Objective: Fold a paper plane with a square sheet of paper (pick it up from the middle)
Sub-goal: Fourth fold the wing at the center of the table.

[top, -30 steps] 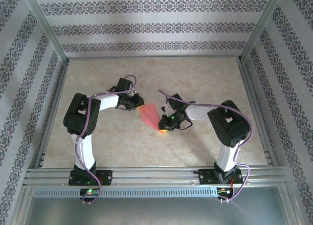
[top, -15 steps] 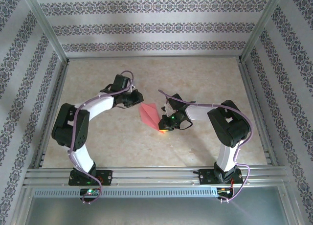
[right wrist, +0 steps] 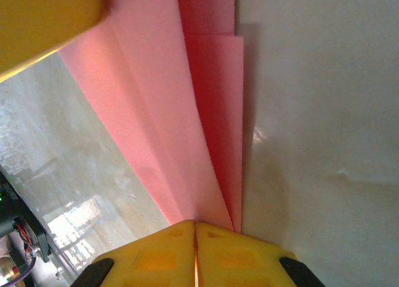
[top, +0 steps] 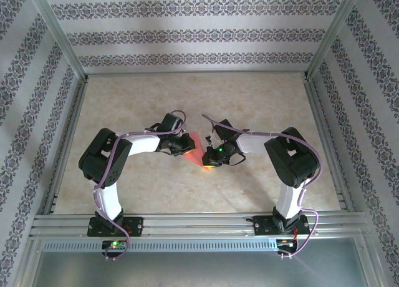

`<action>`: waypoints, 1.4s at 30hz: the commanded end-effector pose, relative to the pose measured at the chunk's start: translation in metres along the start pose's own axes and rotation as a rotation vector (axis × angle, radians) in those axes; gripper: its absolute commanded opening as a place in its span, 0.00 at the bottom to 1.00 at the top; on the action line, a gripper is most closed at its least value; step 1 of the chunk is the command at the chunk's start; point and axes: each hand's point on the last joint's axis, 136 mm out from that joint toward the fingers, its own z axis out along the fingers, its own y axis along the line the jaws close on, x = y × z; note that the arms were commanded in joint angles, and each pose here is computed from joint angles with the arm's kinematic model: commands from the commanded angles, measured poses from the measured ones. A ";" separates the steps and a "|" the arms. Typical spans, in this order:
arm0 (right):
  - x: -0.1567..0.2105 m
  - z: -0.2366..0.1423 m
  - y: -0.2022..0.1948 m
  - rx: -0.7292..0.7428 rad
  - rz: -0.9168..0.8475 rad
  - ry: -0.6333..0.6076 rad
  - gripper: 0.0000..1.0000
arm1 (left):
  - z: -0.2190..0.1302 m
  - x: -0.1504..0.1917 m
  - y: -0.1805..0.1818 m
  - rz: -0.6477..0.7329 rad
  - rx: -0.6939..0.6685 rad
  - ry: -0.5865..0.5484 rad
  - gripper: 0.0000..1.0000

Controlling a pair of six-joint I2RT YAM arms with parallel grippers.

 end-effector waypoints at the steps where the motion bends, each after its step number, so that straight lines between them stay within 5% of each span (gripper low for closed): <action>1: 0.044 0.019 -0.066 0.238 0.091 0.119 0.11 | 0.002 -0.011 0.006 -0.002 -0.052 -0.027 0.13; 12: 0.052 0.021 -0.075 0.270 0.080 0.141 0.11 | -0.011 -0.048 0.052 -0.031 -0.159 -0.052 0.12; 23: 0.050 0.024 -0.075 0.273 0.068 0.150 0.11 | -0.052 -0.118 0.047 0.025 -0.170 -0.181 0.14; 34: 0.047 0.025 -0.074 0.271 0.062 0.148 0.11 | -0.044 -0.054 -0.024 0.039 0.056 -0.151 0.14; 42: 0.043 0.023 -0.068 0.246 0.058 0.133 0.10 | -0.003 -0.024 -0.008 -0.012 0.049 -0.047 0.10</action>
